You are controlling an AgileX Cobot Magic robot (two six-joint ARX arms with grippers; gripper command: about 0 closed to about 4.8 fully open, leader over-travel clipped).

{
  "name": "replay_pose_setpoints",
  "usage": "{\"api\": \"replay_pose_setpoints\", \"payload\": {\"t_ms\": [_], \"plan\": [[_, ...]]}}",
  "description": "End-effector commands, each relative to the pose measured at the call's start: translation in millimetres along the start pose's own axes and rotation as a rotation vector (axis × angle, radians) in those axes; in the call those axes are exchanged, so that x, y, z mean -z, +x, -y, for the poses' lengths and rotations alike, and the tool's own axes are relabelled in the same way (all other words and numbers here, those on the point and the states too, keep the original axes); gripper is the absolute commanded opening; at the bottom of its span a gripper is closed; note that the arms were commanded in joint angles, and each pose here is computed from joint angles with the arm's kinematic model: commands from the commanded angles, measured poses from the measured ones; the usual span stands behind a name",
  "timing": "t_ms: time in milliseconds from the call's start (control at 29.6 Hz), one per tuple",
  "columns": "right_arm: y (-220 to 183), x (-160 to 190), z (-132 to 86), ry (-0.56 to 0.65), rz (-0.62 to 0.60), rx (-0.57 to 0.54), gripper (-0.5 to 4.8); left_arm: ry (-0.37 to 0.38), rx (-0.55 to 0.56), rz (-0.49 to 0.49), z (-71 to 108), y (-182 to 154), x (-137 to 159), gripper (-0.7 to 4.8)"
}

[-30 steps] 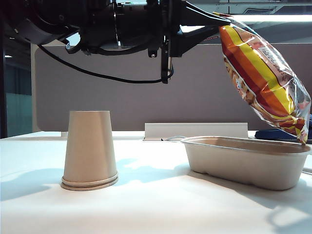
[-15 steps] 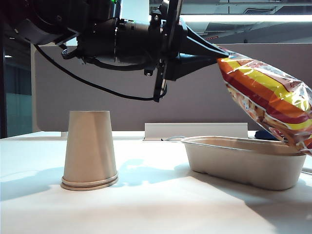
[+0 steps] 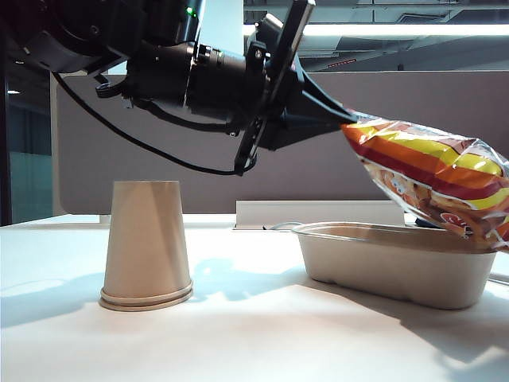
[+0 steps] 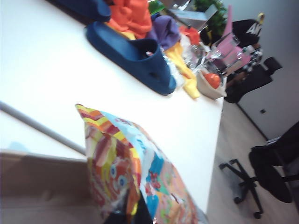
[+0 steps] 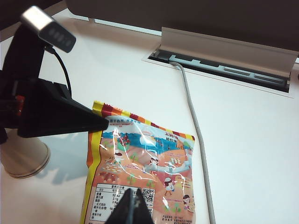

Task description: Pick up a bag of chips and put them in the box.

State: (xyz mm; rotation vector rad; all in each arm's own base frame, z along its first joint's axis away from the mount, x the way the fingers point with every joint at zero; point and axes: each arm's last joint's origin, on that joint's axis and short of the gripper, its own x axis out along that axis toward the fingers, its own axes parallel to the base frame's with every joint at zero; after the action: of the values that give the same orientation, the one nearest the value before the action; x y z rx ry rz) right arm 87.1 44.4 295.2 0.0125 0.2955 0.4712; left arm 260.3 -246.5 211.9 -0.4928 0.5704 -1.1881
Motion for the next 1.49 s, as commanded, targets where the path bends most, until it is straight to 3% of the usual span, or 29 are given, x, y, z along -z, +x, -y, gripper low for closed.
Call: {"api": "replay_pose_setpoints", "payload": {"t_ms": [34,473,1047,1486], "plan": [[-1,-2,0,-0.004,0.015,0.001,-0.01,0.045,-0.024,0.018,0.2,0,-2,-0.06],[-1,-2,0,-0.008,0.008,0.002,-0.01,0.028,-0.110,0.006,-15.8,-10,-5,-0.06],[-1,-2,0,-0.008,0.007,0.002,-0.01,0.113,-0.165,-0.043,-19.9,-10,1,-0.06],[-1,-1,0,-0.009,0.005,0.002,-0.01,0.129,-0.247,-0.035,-23.2,-11,2,-0.06]]}}
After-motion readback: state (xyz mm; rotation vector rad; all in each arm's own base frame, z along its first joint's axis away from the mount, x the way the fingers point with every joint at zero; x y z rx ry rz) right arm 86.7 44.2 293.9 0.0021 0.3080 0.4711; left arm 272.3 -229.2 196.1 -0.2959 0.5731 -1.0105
